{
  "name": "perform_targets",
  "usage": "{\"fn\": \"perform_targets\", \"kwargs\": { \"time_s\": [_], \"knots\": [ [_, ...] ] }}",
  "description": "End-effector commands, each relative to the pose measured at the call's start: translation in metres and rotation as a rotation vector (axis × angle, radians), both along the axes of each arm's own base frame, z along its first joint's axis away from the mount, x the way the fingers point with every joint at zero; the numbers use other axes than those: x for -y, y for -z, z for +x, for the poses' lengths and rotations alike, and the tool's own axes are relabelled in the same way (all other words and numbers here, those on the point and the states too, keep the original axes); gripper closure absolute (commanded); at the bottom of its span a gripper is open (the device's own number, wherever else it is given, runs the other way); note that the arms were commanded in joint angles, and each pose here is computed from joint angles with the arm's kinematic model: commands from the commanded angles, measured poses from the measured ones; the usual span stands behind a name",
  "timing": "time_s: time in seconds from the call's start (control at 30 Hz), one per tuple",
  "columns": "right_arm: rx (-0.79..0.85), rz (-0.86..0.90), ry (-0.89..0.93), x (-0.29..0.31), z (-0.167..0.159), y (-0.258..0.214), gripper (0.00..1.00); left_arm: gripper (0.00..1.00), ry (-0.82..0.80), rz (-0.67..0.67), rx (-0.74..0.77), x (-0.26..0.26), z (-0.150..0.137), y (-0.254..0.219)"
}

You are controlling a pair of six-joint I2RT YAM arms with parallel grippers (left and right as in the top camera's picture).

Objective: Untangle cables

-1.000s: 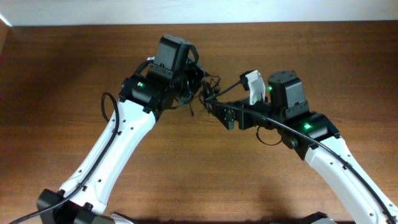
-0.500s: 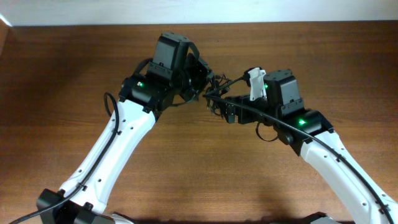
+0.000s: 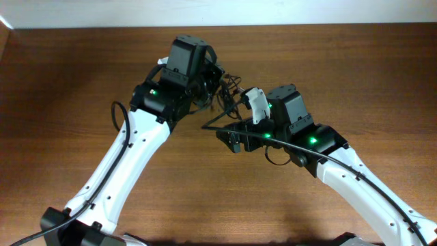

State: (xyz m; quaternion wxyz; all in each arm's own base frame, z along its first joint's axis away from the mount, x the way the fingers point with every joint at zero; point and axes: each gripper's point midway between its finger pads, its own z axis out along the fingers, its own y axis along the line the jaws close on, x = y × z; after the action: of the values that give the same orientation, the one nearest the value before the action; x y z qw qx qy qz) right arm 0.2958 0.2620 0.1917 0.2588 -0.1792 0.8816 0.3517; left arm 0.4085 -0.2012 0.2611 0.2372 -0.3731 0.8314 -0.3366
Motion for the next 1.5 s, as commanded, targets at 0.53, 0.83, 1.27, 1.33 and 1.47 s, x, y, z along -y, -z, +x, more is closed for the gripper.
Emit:
{"fn": "perform_targets", "kwargs": {
  "time_s": [0.53,0.83,1.27,1.33,1.47],
  "knots": [
    [0.383,-0.156,0.056,0.013,0.054,-0.024,0.10,1.00,0.251,-0.031,-0.164,0.021,-0.046,0.019],
    [0.347,-0.225,0.102,0.019,0.065,0.001,0.95,1.00,0.278,-0.036,-0.159,0.030,-0.050,0.018],
    [0.401,-0.049,0.157,0.010,0.066,-0.048,0.96,0.01,0.100,0.366,-0.173,-0.048,-0.042,0.047],
    [0.442,-0.017,0.165,0.011,0.064,-0.066,0.96,0.01,0.069,0.379,-0.222,-0.066,-0.045,0.053],
    [0.479,0.022,0.155,0.012,0.055,-0.088,0.96,0.01,-0.014,0.379,-0.272,-0.101,-0.042,0.057]
  ]
}}
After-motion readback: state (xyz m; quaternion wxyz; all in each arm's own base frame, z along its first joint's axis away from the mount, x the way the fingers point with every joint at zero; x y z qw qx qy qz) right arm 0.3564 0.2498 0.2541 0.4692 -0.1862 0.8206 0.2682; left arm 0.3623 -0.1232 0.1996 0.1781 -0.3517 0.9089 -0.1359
